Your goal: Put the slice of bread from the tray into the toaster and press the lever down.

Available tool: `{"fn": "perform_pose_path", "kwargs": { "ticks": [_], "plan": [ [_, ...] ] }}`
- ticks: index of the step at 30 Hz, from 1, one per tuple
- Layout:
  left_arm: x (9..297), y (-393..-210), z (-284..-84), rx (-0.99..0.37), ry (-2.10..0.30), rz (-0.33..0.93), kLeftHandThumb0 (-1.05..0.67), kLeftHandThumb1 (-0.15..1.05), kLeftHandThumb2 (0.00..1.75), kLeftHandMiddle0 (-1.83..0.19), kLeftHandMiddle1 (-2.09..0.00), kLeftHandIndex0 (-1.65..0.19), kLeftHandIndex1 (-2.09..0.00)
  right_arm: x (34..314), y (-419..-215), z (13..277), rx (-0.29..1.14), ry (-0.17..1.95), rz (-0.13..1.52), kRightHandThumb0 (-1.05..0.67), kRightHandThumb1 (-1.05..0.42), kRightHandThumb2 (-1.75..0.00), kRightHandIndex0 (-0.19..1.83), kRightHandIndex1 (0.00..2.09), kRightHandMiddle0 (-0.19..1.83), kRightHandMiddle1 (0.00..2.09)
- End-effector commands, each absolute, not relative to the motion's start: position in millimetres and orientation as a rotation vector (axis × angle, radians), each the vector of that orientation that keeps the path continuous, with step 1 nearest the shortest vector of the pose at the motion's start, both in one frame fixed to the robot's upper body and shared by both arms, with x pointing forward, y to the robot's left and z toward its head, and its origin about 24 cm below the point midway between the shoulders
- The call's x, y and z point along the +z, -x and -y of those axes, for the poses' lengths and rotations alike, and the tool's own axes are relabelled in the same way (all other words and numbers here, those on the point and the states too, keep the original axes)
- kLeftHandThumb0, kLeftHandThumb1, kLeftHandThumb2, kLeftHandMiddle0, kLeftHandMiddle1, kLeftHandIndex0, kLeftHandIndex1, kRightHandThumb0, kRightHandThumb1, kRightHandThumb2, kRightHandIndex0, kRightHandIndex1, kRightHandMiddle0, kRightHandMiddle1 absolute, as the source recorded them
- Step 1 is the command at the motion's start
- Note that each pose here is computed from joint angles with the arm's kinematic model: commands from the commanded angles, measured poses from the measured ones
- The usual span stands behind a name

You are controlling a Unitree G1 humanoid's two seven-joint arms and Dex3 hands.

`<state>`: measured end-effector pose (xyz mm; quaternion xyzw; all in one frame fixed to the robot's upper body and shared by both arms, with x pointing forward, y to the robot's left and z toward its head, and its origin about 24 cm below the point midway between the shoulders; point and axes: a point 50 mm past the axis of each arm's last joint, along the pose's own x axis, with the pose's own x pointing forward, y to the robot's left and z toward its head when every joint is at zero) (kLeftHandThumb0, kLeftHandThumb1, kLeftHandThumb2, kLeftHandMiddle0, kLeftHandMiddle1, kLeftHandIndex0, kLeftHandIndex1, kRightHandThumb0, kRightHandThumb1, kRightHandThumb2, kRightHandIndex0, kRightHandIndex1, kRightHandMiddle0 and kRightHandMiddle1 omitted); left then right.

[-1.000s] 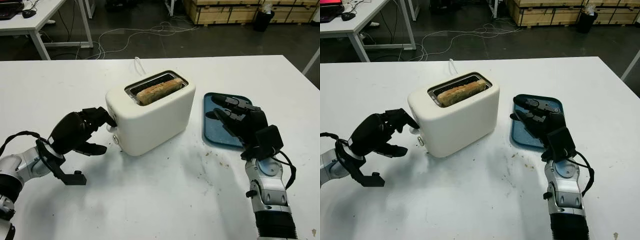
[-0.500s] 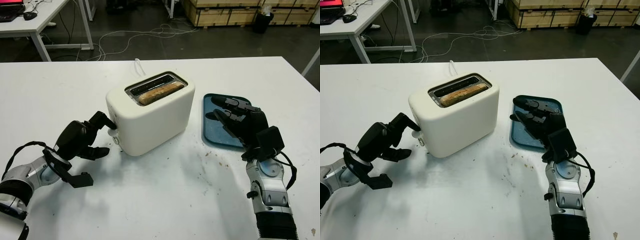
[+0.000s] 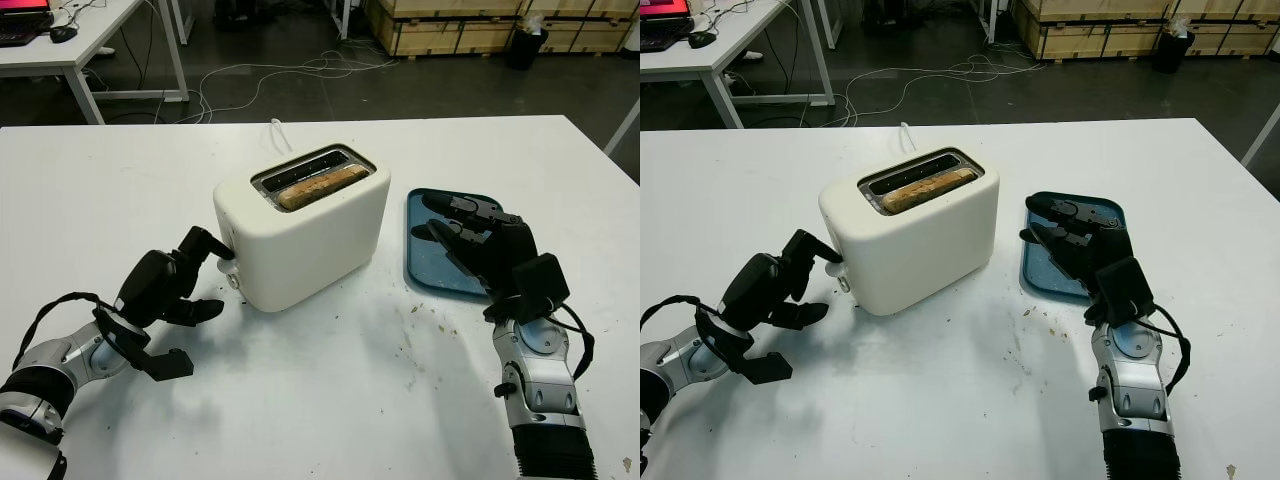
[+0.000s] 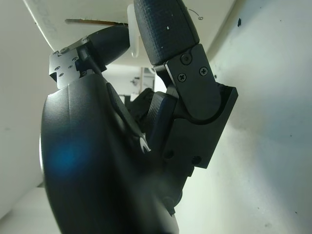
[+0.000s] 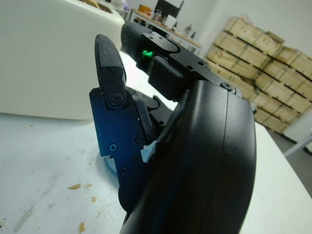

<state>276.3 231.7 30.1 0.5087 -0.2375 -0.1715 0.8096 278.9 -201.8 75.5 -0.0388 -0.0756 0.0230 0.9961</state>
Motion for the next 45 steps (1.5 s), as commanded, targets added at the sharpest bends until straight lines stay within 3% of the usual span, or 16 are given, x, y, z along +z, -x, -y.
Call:
{"fn": "perform_pose_path", "kwargs": {
  "ticks": [1, 12, 16, 19, 21, 24, 27, 31, 38, 45],
  "plan": [
    [3, -262.1, -237.1, -0.482, -1.186, 0.35, -1.05, 0.92, 0.84, -1.05, -1.75, -0.59, -1.75, 81, -278, 203, 0.044, 0.089, 0.182, -0.51, -0.92, -0.09, 0.94, 0.5, 1.05, 0.0],
    [-3, -254.4, -240.9, -0.535, -1.211, 0.308, -1.05, 0.92, 0.84, -1.16, -1.75, -0.7, -1.74, 80, -278, 202, 0.045, 0.089, 0.177, -0.5, -0.92, -0.1, 0.94, 0.5, 1.04, 0.0],
    [-7, -248.7, -241.7, -0.551, -1.206, 0.289, -1.05, 0.92, 0.81, -1.03, -1.75, -0.67, -1.7, 80, -278, 202, 0.044, 0.088, 0.177, -0.5, -0.92, -0.1, 0.95, 0.5, 1.04, 0.0],
    [-15, -244.6, -242.5, -0.542, -1.234, 0.273, -1.05, 0.92, 0.8, -1.1, -1.75, -0.75, -1.72, 79, -278, 202, 0.042, 0.093, 0.174, -0.51, -0.92, -0.1, 0.95, 0.51, 1.05, 0.0],
    [-23, -241.8, -243.6, -0.552, -1.282, 0.245, -1.05, 0.92, 0.85, -1.25, -1.75, -0.71, -1.74, 79, -278, 202, 0.047, 0.087, 0.174, -0.5, -0.92, -0.1, 0.95, 0.51, 1.04, 0.0],
    [-37, -236.0, -245.1, -0.576, -1.339, 0.169, -1.05, 0.92, 0.83, -1.43, -1.75, -0.86, -1.72, 78, -278, 201, 0.049, 0.085, 0.17, -0.5, -0.92, -0.1, 0.94, 0.51, 1.04, 0.0],
    [-46, -233.8, -247.7, -0.611, -1.39, 0.091, -1.05, 0.92, 0.81, -1.46, -1.72, -0.98, -1.63, 78, -278, 201, 0.051, 0.083, 0.168, -0.49, -0.92, -0.09, 0.94, 0.51, 1.04, 0.0],
    [-51, -229.2, -245.5, -0.645, -1.397, 0.079, -1.05, 0.92, 0.76, -1.56, -1.73, -1.44, -1.56, 78, -279, 202, 0.055, 0.085, 0.167, -0.5, -0.92, -0.09, 0.94, 0.51, 1.04, 0.0],
    [-56, -225.1, -242.5, -0.658, -1.406, 0.085, -1.05, 0.92, 0.76, -1.57, -1.72, -1.43, -1.49, 79, -280, 201, 0.056, 0.091, 0.17, -0.49, -0.92, -0.09, 0.94, 0.52, 1.04, 0.0],
    [-56, -226.0, -241.9, -0.676, -1.408, 0.077, -1.05, 0.92, 0.72, -1.49, -1.64, -1.29, -1.41, 80, -280, 201, 0.061, 0.089, 0.169, -0.51, -0.92, -0.09, 0.93, 0.52, 1.04, 0.0]
  ]
}}
